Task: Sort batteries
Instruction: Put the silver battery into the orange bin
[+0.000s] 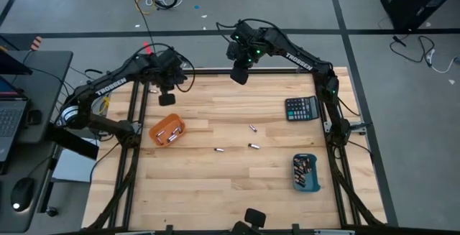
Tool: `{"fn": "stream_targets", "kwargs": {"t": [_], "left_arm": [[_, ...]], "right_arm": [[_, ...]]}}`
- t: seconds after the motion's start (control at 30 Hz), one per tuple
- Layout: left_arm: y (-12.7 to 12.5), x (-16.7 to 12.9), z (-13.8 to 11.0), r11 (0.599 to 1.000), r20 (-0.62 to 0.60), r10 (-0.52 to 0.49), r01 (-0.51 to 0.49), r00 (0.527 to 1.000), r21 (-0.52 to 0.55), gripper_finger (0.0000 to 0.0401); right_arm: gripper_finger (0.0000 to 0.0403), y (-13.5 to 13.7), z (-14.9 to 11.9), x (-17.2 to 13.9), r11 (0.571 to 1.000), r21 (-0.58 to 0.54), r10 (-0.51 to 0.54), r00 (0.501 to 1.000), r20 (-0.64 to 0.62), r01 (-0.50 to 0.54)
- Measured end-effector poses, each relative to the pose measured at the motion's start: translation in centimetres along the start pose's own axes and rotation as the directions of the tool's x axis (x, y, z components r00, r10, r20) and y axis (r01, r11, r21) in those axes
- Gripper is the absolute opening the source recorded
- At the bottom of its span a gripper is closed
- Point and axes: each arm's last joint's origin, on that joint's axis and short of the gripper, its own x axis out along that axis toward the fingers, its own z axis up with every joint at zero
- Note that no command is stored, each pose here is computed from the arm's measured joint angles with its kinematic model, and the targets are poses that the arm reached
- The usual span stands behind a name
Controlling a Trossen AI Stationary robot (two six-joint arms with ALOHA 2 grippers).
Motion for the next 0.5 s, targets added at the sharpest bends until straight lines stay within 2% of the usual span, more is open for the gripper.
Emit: {"fn": "stream_targets", "kwargs": {"t": [0.07,0.2,0.37,0.5], "left_arm": [[0.1,0.0,-0.1,0.999,-0.03,0.034,-0.034,0.999,0.015,0.0],[-0.5,0.5,-1.6,0.971,-0.168,-0.017,0.056,0.986,0.231,0.0],[-0.4,3.9,-3.0,0.98,-0.224,-0.006,0.05,0.975,0.193,0.0],[-0.6,6.5,-4.1,0.991,-0.297,0.08,-0.043,0.951,0.129,0.0]], "right_arm": [[0.0001,0.0,0.0,0.0,1.0,-0.001,0.0,1.0,0.001,0.0],[0.0001,0.0,0.1,0.0,1.0,-0.002,-0.001,1.0,0.006,0.001],[0.0001,0.0,0.1,0.0,1.0,-0.004,-0.001,1.0,0.009,0.001],[0.0001,0.0,0.1,0.0,1.0,-0.005,-0.002,1.0,0.014,0.002]]}}
